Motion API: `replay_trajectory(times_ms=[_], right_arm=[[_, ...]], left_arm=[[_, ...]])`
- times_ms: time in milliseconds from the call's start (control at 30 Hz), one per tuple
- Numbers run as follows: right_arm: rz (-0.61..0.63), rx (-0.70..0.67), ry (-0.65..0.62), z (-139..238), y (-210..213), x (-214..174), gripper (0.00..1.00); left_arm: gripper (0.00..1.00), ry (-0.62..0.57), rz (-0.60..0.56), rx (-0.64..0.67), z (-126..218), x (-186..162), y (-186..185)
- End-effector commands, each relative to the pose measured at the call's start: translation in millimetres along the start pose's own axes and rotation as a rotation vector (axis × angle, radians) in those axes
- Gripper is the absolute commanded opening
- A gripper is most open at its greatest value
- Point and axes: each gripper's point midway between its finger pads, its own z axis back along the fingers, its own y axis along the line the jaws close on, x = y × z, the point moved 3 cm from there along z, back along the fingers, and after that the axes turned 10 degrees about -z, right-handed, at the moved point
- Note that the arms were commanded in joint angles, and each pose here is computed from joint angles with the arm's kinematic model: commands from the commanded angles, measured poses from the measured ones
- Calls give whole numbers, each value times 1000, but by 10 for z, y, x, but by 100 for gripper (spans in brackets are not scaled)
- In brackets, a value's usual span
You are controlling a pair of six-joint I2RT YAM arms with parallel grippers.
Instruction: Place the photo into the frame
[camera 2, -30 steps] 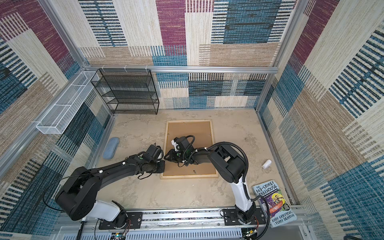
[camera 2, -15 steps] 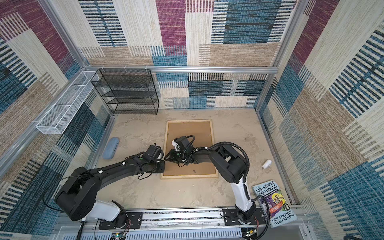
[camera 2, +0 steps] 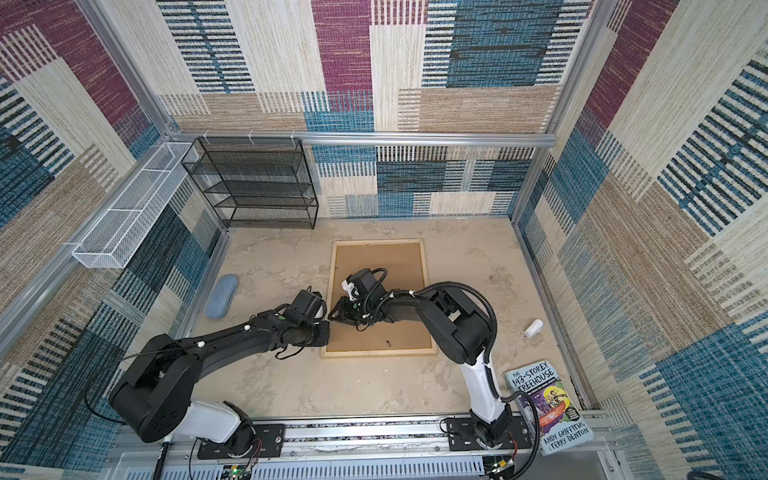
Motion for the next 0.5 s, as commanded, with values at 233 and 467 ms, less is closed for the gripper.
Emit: replay_trajectory(times_ms=[233,467], right_arm=[[32,-128,-33,-47,-320,87,33],[106,-119,10,-106,-276,130,33]], left_arm=[[20,19,-57,-19,-34,-36,-27],[20,21,-61,-22,-27,-30,-35]])
